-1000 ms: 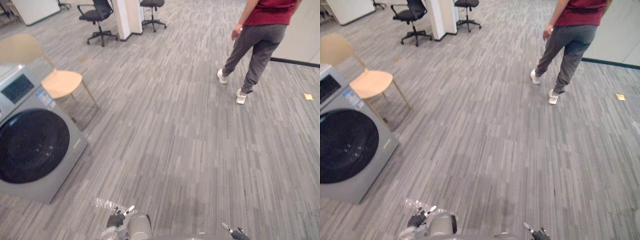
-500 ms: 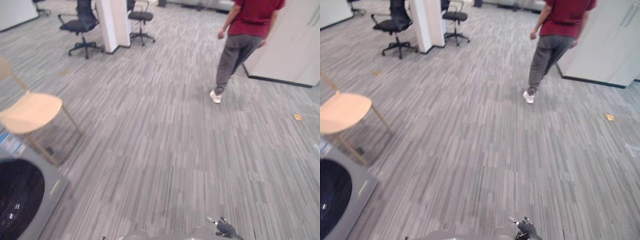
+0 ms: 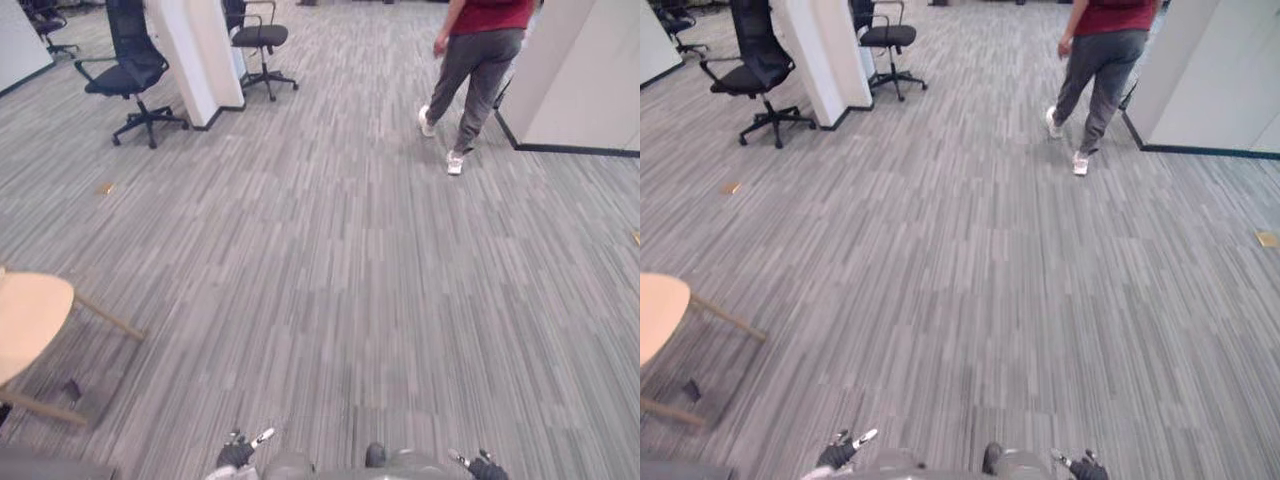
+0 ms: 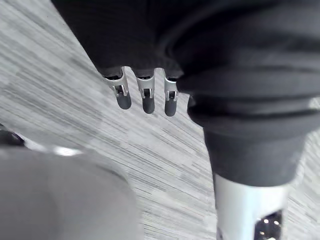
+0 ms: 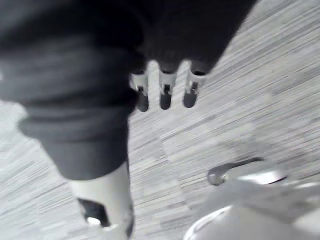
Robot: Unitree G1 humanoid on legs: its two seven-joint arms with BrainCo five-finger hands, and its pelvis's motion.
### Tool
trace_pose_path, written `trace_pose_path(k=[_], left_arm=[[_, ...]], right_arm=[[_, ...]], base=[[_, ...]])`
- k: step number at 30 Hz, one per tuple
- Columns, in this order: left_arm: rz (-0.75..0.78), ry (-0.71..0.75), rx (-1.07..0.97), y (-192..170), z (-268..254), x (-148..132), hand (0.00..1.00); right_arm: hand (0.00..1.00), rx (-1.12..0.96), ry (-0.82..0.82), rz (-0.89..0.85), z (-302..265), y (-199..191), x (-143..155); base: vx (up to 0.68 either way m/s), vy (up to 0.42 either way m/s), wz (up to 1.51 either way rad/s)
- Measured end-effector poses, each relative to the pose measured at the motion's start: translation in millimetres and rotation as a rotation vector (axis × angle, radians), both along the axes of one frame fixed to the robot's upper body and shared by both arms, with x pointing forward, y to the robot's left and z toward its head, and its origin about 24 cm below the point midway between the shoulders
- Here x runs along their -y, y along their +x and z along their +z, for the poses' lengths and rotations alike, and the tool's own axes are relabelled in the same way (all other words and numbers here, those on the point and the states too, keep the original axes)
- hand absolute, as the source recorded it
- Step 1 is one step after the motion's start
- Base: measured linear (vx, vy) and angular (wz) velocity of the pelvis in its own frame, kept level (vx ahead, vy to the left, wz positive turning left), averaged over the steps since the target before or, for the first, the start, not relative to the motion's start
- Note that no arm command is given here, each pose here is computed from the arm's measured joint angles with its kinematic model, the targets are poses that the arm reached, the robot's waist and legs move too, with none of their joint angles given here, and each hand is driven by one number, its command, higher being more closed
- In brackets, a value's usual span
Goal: Organize washtable
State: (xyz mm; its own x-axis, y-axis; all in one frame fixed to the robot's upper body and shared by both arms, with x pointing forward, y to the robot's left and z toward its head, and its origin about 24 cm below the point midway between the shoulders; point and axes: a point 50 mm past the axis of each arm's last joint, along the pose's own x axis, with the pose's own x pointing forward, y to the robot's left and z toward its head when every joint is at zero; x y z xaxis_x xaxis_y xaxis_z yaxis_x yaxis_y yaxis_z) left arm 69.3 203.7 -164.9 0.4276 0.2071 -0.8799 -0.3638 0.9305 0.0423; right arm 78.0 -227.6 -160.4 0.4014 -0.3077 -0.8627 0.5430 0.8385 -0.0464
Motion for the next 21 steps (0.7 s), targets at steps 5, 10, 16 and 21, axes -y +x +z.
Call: trace_pose_path(k=[5, 10, 16, 21], left_arm=[[-0.019, -0.013, -0.091, -29.8, -5.3, 3.6, 0.0], [0.005, 0.045, -0.172, -53.2, -4.0, -21.2, 0.0], [-0.172, 0.073, -0.074, 5.0, 1.1, -17.5, 0.0], [-0.188, 0.065, 0.113, 51.4, 13.3, -0.4, 0.0]], right_arm=[[0.0, 0.051, 0.018, 0.015, 3.2, 26.9, -7.1], [0.0, -0.054, 0.069, -0.014, -8.3, -11.4, -20.4], [0.0, -0.072, 0.076, -0.025, -9.6, -34.6, -16.3], [0.0, -0.138, 0.109, -0.047, -13.2, -54.4, -24.6]], base=[[0.69, 0.183, -0.73], [0.85, 0.308, -0.19], [0.7, 0.203, 0.29], [0.71, -0.016, 0.75]])
